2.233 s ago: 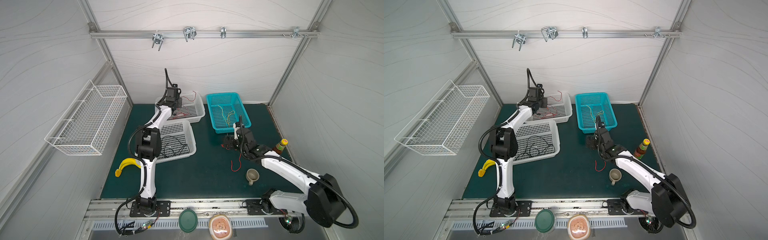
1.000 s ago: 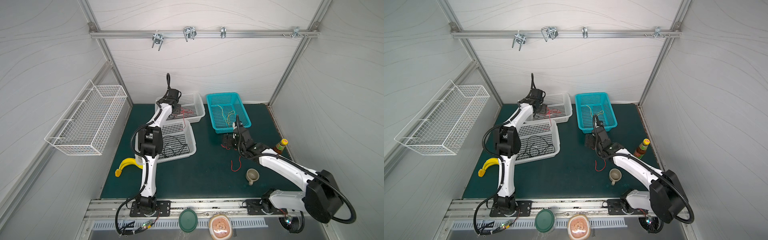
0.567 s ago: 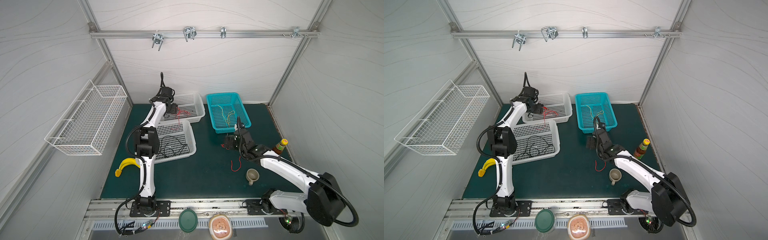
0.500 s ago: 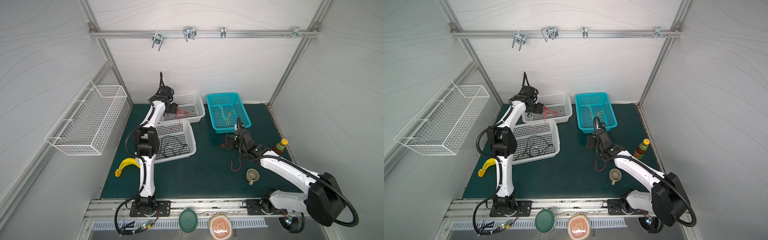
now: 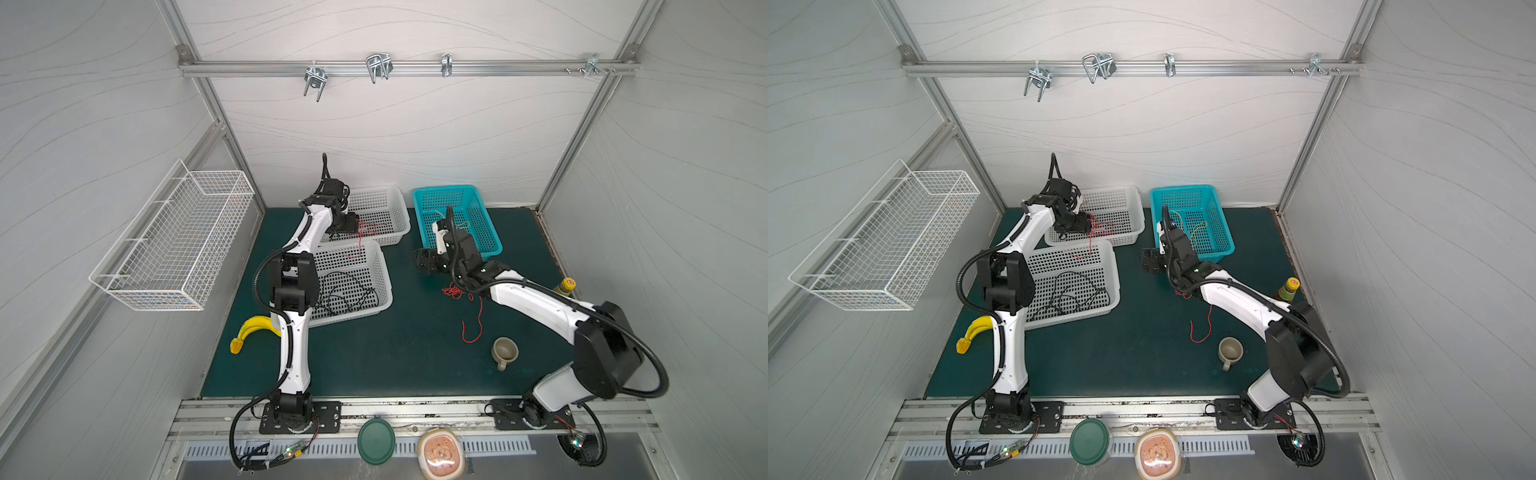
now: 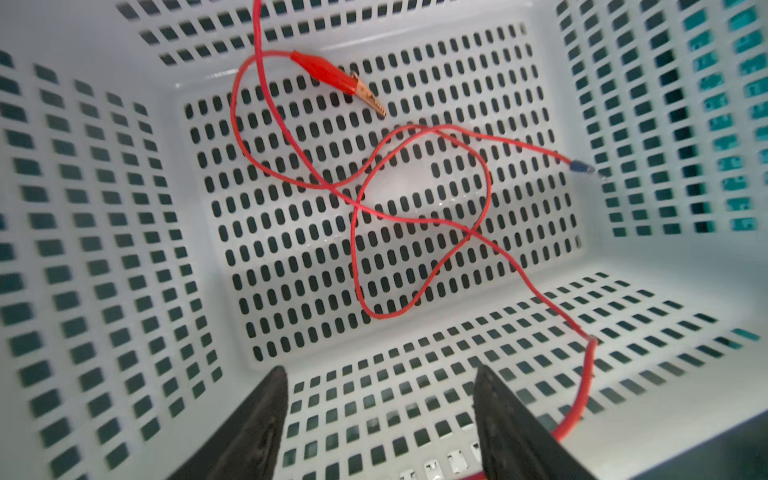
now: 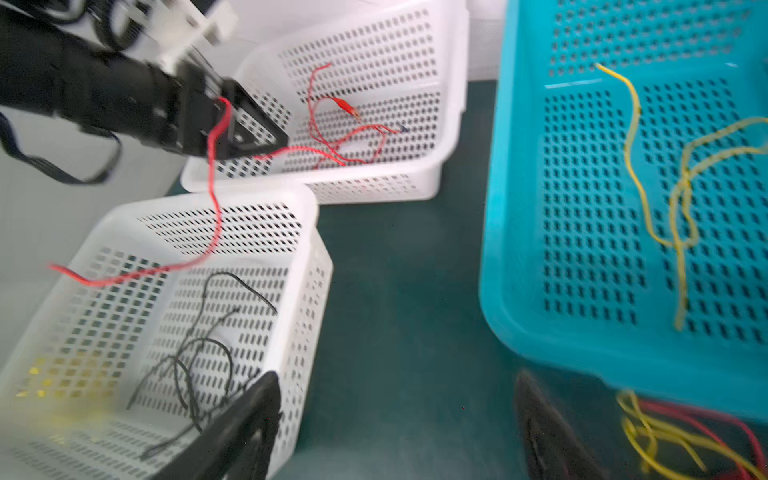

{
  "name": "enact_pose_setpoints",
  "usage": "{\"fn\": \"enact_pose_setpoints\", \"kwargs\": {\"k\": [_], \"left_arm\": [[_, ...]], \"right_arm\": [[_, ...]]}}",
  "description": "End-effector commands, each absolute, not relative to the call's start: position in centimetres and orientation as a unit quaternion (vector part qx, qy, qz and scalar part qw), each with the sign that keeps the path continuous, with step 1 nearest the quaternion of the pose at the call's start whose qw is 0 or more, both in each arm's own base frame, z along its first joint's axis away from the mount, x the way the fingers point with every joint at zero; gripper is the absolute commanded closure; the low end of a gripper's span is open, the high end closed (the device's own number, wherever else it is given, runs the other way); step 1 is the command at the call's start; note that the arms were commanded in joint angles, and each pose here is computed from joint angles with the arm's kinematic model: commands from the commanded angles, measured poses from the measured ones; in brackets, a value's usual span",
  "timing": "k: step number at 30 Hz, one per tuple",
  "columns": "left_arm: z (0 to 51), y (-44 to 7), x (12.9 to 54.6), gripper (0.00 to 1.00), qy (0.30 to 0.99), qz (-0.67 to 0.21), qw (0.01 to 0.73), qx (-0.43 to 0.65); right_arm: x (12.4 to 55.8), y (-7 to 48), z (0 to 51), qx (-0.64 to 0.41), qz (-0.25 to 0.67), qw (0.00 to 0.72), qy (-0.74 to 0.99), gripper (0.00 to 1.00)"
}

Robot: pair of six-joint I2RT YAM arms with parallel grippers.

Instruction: Untangle the cables

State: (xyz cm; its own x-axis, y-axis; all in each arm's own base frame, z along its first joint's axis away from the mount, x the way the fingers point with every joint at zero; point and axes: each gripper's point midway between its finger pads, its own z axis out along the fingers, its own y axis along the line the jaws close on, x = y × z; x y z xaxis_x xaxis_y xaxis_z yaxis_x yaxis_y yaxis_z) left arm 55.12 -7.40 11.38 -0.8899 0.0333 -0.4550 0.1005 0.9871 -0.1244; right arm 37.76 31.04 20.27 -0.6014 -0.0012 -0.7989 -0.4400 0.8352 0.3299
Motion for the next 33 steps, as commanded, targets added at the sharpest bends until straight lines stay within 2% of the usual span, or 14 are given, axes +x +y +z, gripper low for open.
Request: {"fn": "enact_pose_setpoints", "kwargs": {"k": [1,11,24,27,33], "left_arm": [[15.2,-7.7,56.0,0.29,0.953,-0.086,0.289,0.031],[16.1,-8.0,55.7,0.29,0.944,-0.097,0.315,0.025],[17.4,-9.8,56.8,0.29,0.934,-0.105,0.342,0.024],[18.0,-10.0,56.8,0.29,0.931,-0.112,0.347,0.021],[18.9,-10.6,56.7,0.29,0.927,-0.122,0.355,0.025]], "right_arm": [[39.4,35.6,21.7,-0.172,0.312,0.435,0.827,0.14],[43.6,44.2,21.4,-0.21,0.412,0.401,0.79,0.21],[44.5,47.5,21.3,-0.224,0.472,0.382,0.762,0.31],[44.6,48.0,21.1,-0.225,0.479,0.377,0.76,0.38],[44.8,48.3,20.4,-0.225,0.485,0.372,0.759,0.66]]}}
